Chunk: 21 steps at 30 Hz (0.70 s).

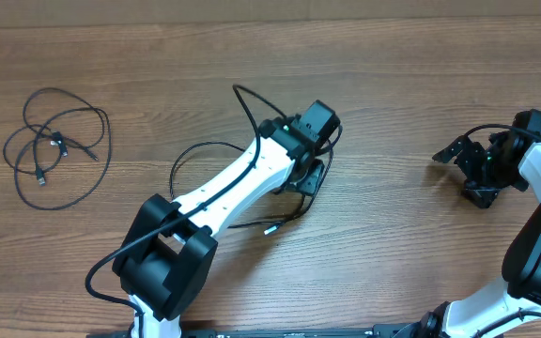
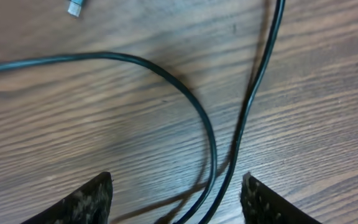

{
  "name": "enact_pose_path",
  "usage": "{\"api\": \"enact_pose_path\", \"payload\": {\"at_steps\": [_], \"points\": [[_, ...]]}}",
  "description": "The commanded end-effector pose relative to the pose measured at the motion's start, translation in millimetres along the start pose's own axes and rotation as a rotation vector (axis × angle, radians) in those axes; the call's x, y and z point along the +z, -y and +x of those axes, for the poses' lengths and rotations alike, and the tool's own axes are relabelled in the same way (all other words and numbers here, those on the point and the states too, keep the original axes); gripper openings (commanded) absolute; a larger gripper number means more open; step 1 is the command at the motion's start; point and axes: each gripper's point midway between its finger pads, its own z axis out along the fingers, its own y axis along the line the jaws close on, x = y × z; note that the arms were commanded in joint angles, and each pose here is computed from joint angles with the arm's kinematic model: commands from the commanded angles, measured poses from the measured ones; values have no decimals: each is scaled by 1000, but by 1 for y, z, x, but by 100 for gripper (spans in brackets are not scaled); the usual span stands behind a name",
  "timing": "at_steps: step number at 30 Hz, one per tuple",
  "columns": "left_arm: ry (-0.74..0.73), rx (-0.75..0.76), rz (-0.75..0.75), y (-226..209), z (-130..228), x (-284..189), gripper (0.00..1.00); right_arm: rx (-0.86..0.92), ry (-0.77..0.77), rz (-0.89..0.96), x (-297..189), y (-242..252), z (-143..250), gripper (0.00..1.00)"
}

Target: Untangle cables

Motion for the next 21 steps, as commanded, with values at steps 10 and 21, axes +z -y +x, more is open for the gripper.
{"api": "enact_pose_path", "payload": {"at_steps": [10, 21], "points": [[-76, -56, 67, 6, 30, 31, 66, -11, 24, -6, -4, -4, -9, 100], [-77, -34, 42, 20, 42, 34, 65, -12, 24, -6, -4, -4, -9, 100]]}}
